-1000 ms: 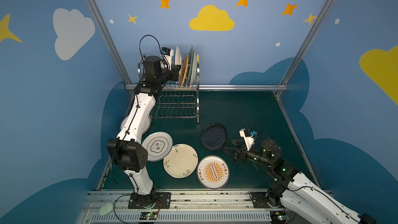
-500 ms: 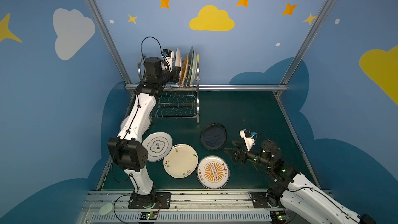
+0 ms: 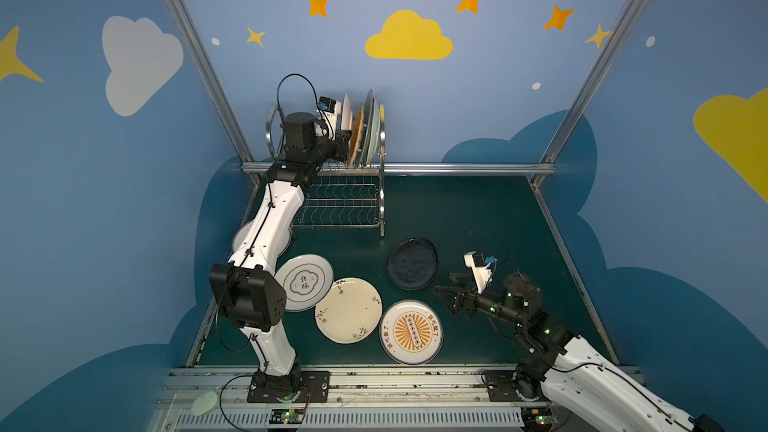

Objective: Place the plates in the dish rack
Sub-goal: 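Lower the plate into the top slots beside the bamboo mat with the left gripper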

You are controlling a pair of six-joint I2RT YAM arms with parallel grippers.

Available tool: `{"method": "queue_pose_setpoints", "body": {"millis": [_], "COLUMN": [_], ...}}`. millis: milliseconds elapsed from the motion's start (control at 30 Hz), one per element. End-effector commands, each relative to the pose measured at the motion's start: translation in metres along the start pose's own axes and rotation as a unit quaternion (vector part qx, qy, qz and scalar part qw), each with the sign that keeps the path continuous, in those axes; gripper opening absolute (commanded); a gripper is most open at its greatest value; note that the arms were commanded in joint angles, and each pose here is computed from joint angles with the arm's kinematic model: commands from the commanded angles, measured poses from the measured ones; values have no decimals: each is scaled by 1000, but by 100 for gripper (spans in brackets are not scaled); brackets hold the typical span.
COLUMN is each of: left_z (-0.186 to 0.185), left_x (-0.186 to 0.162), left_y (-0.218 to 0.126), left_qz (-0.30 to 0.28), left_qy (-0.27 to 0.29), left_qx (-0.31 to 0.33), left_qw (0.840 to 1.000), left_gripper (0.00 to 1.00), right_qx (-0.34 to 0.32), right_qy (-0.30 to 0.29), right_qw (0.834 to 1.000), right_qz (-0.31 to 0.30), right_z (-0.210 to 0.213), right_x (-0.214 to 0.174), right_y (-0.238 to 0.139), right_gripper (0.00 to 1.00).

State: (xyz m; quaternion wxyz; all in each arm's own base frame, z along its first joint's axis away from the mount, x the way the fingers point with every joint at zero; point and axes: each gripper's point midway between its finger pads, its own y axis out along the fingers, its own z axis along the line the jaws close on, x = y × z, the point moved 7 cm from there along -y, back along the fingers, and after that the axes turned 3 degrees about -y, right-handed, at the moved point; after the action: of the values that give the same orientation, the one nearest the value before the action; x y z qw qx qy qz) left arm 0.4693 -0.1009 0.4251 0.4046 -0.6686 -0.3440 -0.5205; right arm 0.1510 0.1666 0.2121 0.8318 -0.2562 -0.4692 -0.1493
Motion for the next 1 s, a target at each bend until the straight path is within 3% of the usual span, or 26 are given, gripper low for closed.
{"method": "queue_pose_setpoints", "body": {"millis": [0, 300, 667, 867, 967], "left_z": [-1, -6, -11, -14, -15], "left_x": [-3, 0, 18, 35, 43], "left_y": [2, 1, -9, -18, -24], "left_qz": [3, 1, -18, -34, -43], "left_qy": [8, 4, -18, -32, -39], "left_qx": [5, 9, 7, 8, 8], "left_qw": [1000, 1000, 1000, 999, 998], "left_gripper": [17, 21, 35, 46, 62], "right_qx": [6, 5, 4, 0, -4], "right_qy": [-6, -8, -3, -1, -1], "right_qw": [1000, 1000, 999, 999, 999], "right_qz": [-14, -21, -38, -38, -44], "right_z": [3, 4, 2, 2, 1], "right_x": [3, 1, -3, -4, -4], "right_y": [-2, -8, -12, -14, -15], "right_gripper": [91, 91, 91, 91, 91]}}
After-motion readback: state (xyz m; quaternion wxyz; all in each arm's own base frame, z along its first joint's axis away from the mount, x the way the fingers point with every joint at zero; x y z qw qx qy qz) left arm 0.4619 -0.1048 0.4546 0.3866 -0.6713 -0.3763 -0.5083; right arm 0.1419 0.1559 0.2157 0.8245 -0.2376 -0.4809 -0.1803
